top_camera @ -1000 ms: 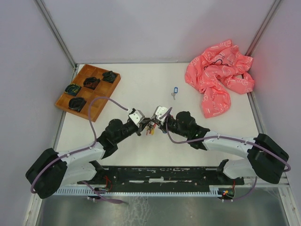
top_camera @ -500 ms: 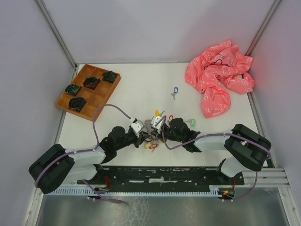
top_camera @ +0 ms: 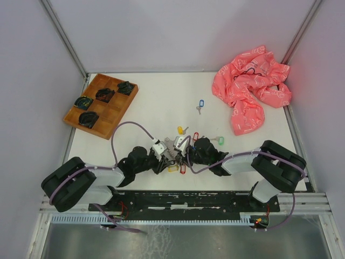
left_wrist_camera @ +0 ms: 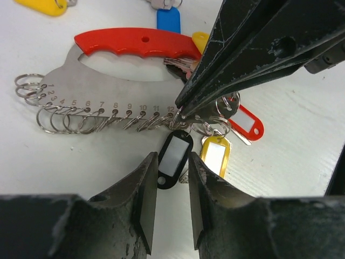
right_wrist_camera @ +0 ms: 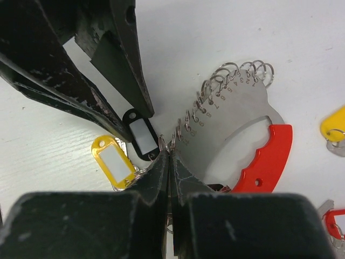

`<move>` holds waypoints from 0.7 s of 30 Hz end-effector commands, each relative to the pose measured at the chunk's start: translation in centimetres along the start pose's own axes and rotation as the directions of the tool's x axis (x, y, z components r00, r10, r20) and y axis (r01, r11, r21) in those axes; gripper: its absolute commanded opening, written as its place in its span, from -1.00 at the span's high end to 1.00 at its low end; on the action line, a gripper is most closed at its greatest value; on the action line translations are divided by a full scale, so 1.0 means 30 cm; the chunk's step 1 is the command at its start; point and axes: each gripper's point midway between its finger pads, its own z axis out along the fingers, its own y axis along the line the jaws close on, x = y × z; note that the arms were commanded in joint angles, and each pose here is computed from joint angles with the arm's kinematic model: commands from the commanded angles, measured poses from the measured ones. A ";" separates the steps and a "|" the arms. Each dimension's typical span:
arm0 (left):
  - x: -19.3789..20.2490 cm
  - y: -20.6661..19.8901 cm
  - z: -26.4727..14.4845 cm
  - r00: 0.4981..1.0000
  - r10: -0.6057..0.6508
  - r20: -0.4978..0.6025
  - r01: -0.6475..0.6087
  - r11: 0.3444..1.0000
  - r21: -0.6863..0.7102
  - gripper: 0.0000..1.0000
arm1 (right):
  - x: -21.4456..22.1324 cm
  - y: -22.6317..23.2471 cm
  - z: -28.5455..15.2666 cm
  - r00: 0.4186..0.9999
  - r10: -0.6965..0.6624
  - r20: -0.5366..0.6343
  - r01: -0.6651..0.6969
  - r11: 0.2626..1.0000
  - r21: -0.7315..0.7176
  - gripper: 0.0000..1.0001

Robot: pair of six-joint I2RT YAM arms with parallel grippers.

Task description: Put the keys on the keyring

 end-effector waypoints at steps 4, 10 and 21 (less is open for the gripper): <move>-0.115 -0.015 0.054 0.992 0.044 0.121 -0.049 0.998 0.044 0.29 | -0.060 0.017 0.022 0.998 -0.001 0.069 0.003 0.999 -0.037 0.89; -0.130 -0.021 0.047 0.981 0.078 0.177 -0.087 0.995 0.048 0.35 | -0.073 0.017 0.012 0.997 -0.007 0.083 0.010 0.999 -0.037 0.89; -0.100 -0.037 0.075 0.984 0.098 0.148 -0.112 0.989 0.093 0.42 | -0.126 0.007 -0.029 0.990 -0.056 0.131 0.060 0.998 -0.031 0.93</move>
